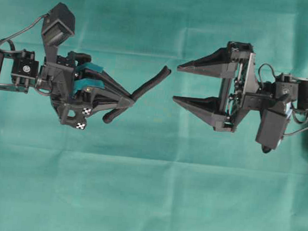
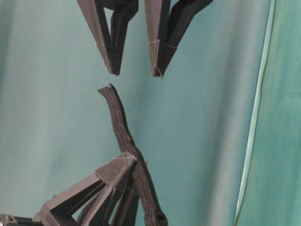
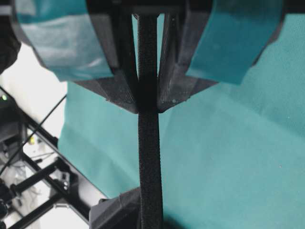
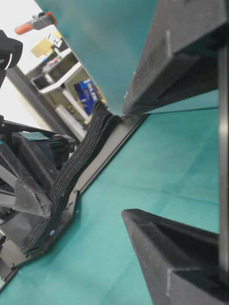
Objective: Peel off the Velcro with your right arm.
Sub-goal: 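Move the open right gripper toward the strap's free upper end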
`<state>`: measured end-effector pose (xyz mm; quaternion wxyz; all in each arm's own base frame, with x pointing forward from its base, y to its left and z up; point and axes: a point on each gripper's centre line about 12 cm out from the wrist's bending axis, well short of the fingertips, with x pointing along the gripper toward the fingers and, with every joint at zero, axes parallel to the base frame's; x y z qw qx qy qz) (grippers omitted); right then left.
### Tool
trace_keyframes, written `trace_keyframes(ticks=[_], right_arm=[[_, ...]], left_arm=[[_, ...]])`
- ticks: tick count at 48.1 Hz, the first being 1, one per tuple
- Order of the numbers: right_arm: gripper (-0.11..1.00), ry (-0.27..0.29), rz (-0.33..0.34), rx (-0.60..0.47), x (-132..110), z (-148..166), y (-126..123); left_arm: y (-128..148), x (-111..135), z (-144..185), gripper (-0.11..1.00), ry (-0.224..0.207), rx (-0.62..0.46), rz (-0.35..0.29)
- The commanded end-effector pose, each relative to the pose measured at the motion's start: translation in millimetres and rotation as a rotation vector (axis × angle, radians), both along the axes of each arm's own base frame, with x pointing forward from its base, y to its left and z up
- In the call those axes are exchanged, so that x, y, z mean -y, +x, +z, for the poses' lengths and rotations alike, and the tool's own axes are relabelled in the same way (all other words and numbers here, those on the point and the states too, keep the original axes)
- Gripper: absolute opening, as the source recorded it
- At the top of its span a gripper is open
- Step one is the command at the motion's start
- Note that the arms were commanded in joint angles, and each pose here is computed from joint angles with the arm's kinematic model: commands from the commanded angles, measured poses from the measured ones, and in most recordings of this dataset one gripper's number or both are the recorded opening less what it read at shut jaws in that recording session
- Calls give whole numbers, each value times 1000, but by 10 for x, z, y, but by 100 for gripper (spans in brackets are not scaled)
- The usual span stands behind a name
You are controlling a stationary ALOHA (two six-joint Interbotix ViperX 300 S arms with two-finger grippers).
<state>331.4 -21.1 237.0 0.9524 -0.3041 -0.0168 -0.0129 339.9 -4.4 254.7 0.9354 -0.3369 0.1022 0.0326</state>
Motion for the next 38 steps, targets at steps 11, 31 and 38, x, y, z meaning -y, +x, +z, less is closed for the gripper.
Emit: trace_keyframes(ticks=[11, 31, 38], right_arm=[[49, -5, 2, 58, 4, 145, 66], [49, -7, 0, 63, 11, 158, 85], [49, -8, 1, 58, 11, 142, 105]], left_arm=[[-1, -11, 121, 10, -2, 41, 4], [-6, -11, 110, 10, 0, 38, 4], [-6, -11, 110, 10, 0, 38, 4]])
